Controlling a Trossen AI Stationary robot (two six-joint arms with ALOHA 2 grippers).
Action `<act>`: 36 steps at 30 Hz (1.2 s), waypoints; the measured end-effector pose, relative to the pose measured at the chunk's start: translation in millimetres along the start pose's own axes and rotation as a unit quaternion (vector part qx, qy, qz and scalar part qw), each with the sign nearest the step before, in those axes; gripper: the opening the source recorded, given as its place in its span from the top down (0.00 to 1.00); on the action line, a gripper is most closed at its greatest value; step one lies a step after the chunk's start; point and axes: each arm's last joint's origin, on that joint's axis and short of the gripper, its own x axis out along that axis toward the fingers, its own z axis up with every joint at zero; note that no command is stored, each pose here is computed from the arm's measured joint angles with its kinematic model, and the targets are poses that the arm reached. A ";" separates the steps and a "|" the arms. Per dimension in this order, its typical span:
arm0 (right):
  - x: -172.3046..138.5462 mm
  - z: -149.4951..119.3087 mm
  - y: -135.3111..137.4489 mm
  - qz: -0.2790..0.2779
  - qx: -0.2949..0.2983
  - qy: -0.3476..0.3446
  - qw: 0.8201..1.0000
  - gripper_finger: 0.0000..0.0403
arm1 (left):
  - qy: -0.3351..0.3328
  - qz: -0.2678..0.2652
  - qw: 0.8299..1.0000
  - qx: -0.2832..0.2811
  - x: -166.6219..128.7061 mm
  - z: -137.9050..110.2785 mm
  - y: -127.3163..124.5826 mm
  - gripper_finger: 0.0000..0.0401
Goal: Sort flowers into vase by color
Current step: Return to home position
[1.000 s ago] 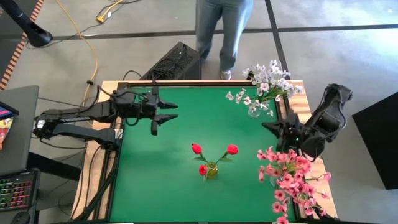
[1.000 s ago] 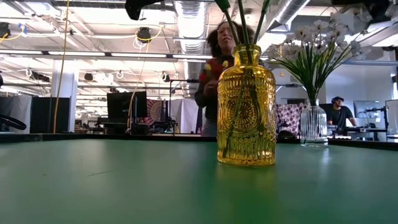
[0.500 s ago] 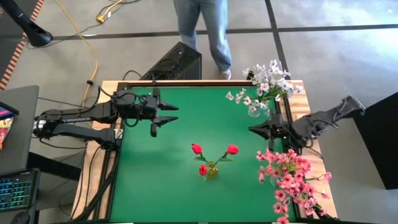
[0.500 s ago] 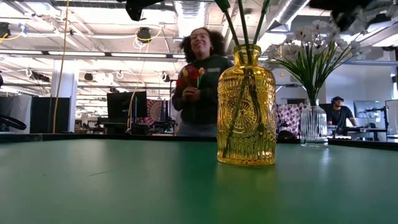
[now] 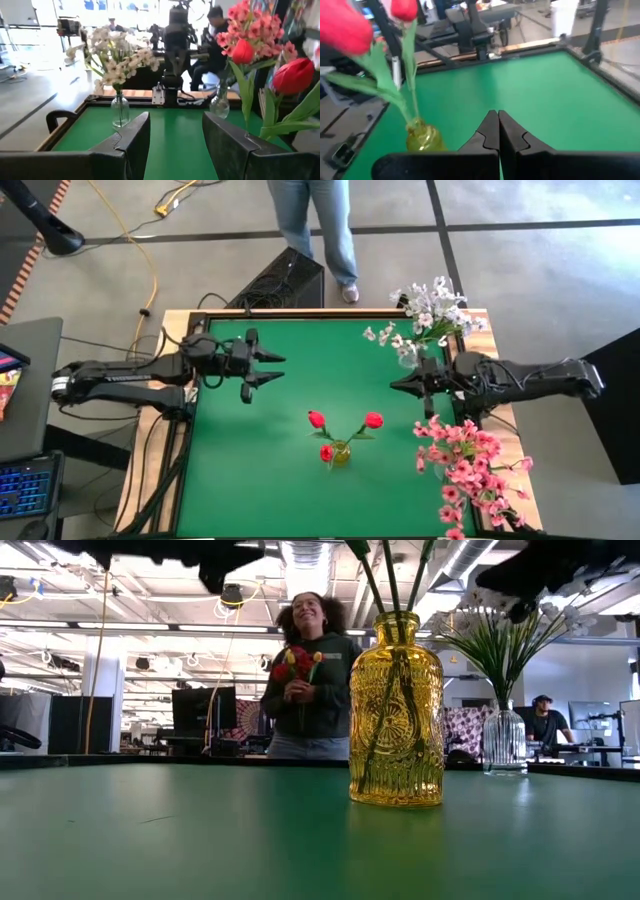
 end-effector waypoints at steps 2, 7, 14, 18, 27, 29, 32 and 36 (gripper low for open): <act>2.6 -7.0 -2.2 0.005 0.001 0.003 1.000 0.96 | -0.015 0.005 1.000 -0.014 -5.0 -13.1 1.6 0.58; 5.5 -18.5 -3.6 0.001 -0.018 0.016 1.000 0.96 | -0.027 0.016 0.999 -0.040 -17.7 -34.9 2.6 0.58; 1.0 -34.3 -6.8 -0.027 -0.026 0.016 0.999 0.96 | -0.008 0.019 0.999 -0.047 -26.6 -56.3 1.4 0.58; 0.5 -46.9 -8.9 -0.028 -0.016 0.016 0.999 0.96 | 0.006 0.020 0.998 -0.052 -27.9 -66.9 1.3 0.58; -1.4 -74.3 -13.3 -0.026 0.007 0.028 0.999 0.96 | -0.023 0.018 0.997 -0.073 -38.8 -100.5 -0.8 0.62; -2.6 -79.1 -14.1 -0.026 0.013 0.026 0.999 0.96 | -0.027 0.019 0.996 -0.086 -42.6 -109.3 -0.9 0.66; -4.8 -85.5 -15.6 -0.031 0.021 0.023 0.999 0.96 | -0.024 0.021 0.995 -0.099 -47.3 -120.1 -0.5 0.71; -8.7 -86.3 -16.6 -0.039 0.008 0.018 0.999 0.96 | -0.002 0.015 0.994 -0.104 -52.7 -131.5 0.4 0.78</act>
